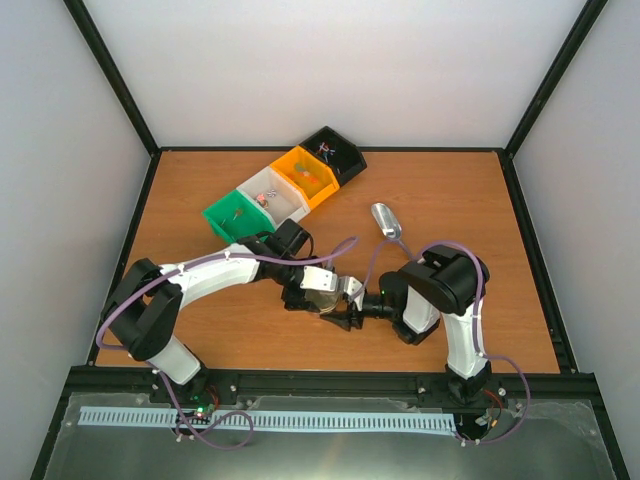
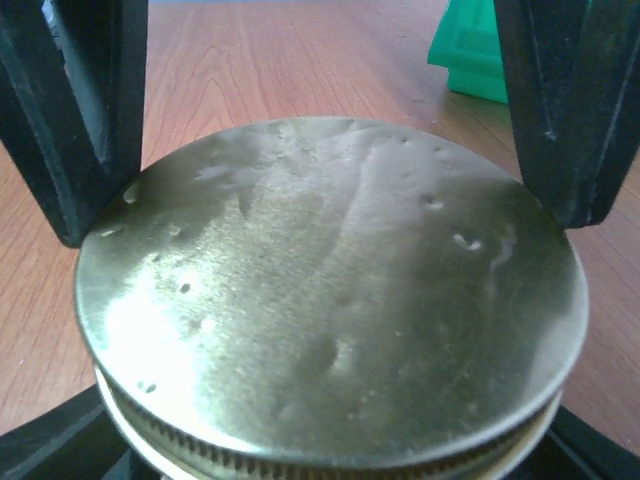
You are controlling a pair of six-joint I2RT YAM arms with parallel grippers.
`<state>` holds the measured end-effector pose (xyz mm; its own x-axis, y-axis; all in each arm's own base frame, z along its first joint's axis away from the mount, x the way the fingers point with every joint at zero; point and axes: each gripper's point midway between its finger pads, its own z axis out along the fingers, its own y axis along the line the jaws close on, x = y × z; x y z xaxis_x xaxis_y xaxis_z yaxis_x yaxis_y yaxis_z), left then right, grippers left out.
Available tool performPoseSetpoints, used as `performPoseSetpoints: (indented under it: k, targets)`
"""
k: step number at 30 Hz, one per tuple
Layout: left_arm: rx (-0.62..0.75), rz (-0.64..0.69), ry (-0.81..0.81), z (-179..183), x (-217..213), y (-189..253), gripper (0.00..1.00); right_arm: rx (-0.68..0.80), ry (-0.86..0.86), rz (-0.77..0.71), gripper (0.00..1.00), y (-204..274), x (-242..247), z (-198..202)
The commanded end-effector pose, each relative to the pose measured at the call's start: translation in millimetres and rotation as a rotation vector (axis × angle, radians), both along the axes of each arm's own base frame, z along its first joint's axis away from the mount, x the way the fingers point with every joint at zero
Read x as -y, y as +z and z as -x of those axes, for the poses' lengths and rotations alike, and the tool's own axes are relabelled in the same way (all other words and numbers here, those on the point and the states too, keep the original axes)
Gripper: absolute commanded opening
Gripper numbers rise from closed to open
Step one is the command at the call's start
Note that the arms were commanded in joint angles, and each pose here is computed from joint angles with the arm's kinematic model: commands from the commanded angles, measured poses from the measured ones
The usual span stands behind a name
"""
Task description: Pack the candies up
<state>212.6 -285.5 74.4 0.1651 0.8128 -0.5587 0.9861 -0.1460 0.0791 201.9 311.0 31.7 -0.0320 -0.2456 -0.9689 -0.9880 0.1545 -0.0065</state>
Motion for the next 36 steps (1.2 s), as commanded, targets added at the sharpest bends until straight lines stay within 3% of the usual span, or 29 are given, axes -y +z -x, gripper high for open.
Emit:
performPoseSetpoints:
  k: [1, 2, 4, 9, 14, 21, 26, 29, 34, 36]
  targets:
    - [-0.066, -0.165, 0.065, 8, -27, -38, 0.59, 0.159, 0.066, -0.110, 0.83, 37, -10, 3]
    - [-0.058, -0.176, 0.151, -3, -27, -40, 0.59, 0.160, 0.021, -0.107, 0.91, 39, -8, -4]
    - [-0.059, -0.162, 0.279, -16, -24, -39, 0.59, 0.156, -0.065, -0.094, 0.99, 40, -4, -15]
    - [-0.088, -0.080, 0.495, -38, -12, -28, 0.62, 0.116, -0.184, -0.029, 1.00, 28, 0, -29]
    - [-0.110, -0.078, 0.513, -40, -6, -28, 0.61, 0.124, -0.218, 0.002, 0.95, 19, -7, -39]
    - [-0.132, -0.081, 0.422, -24, -8, -29, 0.59, 0.143, -0.230, 0.048, 0.85, 7, -1, -40]
    - [-0.119, -0.067, 0.237, -2, -9, -19, 0.59, 0.114, -0.115, -0.006, 0.64, 13, -1, -24]
    - [-0.120, -0.061, 0.061, 21, -14, -13, 0.59, 0.077, -0.017, -0.056, 0.56, 20, -2, -12]
    - [-0.100, -0.067, -0.112, 39, -22, -10, 0.58, 0.117, 0.150, -0.091, 0.53, 28, -5, 12]
    - [-0.094, -0.068, -0.112, 38, -22, -10, 0.57, 0.128, 0.152, -0.087, 0.59, 29, -6, 10]
